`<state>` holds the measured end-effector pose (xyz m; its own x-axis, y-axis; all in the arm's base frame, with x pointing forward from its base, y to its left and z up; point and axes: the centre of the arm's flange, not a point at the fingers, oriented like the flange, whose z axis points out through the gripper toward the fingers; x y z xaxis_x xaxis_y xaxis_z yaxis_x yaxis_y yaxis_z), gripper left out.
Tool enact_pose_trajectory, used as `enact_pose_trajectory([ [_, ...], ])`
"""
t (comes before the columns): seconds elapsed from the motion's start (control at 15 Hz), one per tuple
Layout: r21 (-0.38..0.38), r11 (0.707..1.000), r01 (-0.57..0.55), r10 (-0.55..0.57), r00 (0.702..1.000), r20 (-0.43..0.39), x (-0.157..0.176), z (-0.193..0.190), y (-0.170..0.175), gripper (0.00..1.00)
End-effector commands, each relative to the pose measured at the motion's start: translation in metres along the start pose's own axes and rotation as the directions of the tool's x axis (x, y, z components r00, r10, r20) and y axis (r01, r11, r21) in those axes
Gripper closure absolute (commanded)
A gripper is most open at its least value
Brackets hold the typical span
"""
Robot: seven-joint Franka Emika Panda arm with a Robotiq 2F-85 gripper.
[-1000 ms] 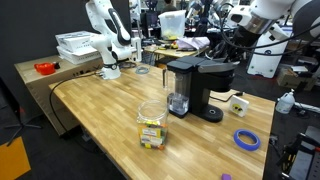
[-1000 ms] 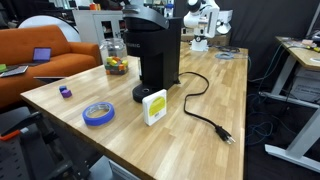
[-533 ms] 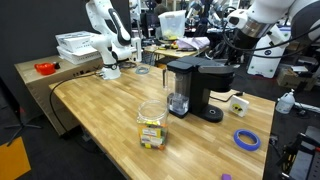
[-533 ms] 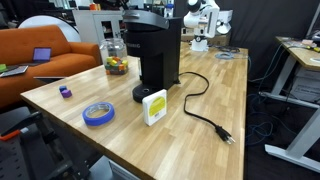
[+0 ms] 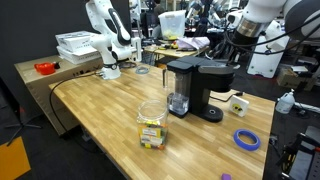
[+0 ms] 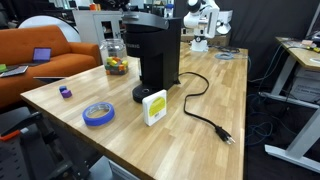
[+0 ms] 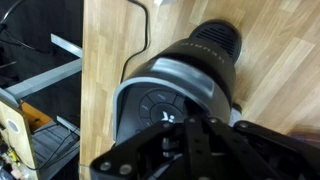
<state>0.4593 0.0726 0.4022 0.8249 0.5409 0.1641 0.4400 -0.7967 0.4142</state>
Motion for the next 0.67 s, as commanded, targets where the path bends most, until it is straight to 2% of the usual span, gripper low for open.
enact_pose_trajectory([
  [0.0, 0.085, 0.988, -0.132, 0.124, 0.988, 0.096, 0.001, 0.021, -0.009, 1.0],
  [0.2, 0.097, 0.974, -0.206, 0.193, 0.973, 0.13, 0.001, 0.019, -0.006, 1.0],
  [0.6, 0.03, 0.96, -0.278, 0.271, 0.952, 0.141, 0.001, 0.012, 0.012, 1.0],
])
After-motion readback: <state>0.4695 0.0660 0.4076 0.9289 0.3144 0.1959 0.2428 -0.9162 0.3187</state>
